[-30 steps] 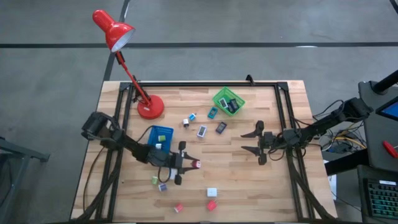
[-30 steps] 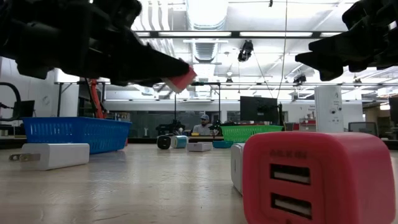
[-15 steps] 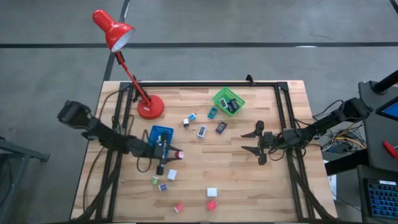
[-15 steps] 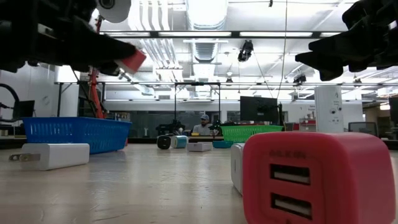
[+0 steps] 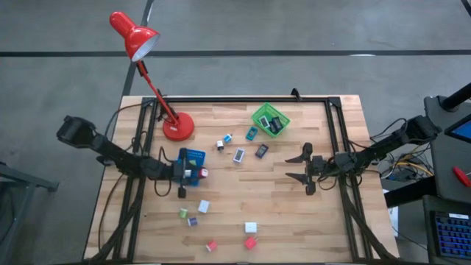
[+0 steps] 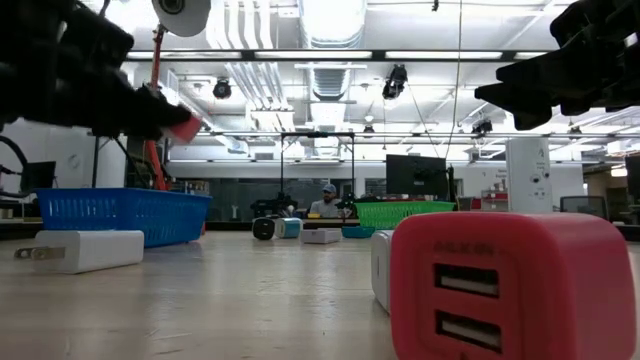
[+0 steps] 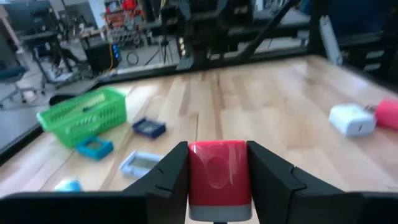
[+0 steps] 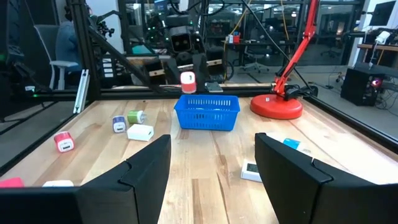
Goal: Pick & Place Office items
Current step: Put the top pink white charger adapter into the blue basket
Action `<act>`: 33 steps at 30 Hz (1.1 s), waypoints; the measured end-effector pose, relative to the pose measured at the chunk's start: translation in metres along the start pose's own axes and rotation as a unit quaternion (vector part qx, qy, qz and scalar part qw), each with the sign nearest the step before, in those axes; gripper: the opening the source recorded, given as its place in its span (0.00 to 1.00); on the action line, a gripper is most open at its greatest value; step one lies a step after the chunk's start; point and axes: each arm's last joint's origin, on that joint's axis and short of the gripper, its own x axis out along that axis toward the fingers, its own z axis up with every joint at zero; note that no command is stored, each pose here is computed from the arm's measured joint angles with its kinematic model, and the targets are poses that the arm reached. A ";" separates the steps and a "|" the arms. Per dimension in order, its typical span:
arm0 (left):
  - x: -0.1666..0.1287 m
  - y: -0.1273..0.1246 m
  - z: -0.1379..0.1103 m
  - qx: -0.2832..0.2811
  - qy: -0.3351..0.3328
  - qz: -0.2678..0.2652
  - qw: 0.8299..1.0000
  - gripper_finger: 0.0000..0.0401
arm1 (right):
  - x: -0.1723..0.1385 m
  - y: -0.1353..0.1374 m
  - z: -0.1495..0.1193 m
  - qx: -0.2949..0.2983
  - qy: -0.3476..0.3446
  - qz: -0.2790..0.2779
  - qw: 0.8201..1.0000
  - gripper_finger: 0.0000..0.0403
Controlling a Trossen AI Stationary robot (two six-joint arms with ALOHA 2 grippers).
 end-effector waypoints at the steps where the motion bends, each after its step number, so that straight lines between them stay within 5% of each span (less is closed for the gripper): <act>1: -0.001 0.001 -0.003 -0.001 0.008 0.003 1.000 0.32 | 0.000 0.000 0.000 0.000 0.000 0.000 1.000 0.56; 23: -0.016 0.013 -0.012 -0.030 0.064 0.041 0.997 0.32 | 0.000 0.000 -0.001 0.001 0.003 0.000 1.000 0.56; 33: -0.012 0.016 0.016 -0.031 0.154 0.069 0.985 0.32 | 0.000 0.000 -0.001 0.000 0.003 0.000 1.000 0.56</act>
